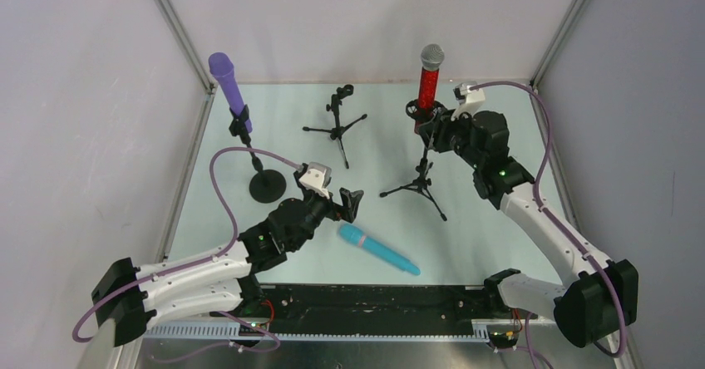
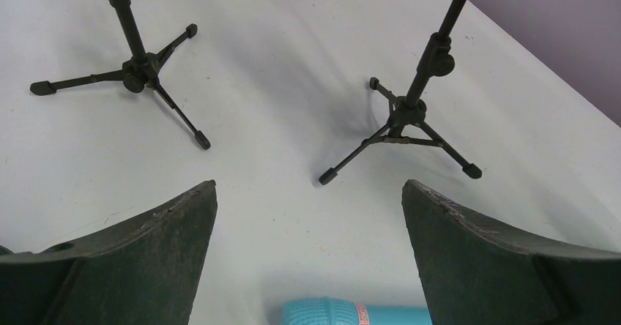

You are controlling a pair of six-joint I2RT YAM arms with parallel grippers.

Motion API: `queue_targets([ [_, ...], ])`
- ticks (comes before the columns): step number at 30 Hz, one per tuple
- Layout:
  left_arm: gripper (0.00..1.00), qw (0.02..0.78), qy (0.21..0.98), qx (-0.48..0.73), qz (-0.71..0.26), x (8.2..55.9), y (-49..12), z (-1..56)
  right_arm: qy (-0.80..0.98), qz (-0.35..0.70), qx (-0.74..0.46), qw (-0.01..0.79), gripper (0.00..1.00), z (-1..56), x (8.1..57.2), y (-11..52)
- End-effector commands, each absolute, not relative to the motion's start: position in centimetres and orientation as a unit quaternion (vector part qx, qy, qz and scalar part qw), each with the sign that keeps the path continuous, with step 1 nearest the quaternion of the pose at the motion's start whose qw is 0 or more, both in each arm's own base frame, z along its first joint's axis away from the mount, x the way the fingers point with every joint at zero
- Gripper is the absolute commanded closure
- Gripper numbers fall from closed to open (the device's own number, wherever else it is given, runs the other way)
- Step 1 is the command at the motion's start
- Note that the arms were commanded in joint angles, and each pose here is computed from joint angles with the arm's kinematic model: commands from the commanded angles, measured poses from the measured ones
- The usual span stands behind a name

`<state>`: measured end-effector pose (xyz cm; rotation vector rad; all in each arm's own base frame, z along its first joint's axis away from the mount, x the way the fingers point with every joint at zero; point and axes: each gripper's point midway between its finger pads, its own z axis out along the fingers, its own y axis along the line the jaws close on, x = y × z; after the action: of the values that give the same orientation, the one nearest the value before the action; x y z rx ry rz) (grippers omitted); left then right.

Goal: Attach the microphones to the stand

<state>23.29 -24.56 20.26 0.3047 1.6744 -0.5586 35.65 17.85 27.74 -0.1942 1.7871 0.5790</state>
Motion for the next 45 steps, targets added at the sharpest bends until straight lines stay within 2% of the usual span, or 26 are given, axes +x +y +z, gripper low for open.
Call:
queue_targets([
  [1, 0.00, 0.641, 0.717, 0.124, -0.244, 23.6, -24.5, 21.1, 0.700, 0.251, -0.081, 0.664, 0.85, 35.3, 35.9, 17.0],
  [26, 0.00, 0.657, 0.701, 0.156, -0.229, 23.6, -24.5, 22.2, 0.690, 0.163, -0.041, 0.704, 0.88, 36.8, 37.6, 10.4],
  [45, 0.00, 0.657, 0.694, 0.166, -0.242, 23.1, -24.6, 22.3, 0.680, 0.079, 0.044, 0.728, 0.94, 35.5, 37.3, 2.3],
])
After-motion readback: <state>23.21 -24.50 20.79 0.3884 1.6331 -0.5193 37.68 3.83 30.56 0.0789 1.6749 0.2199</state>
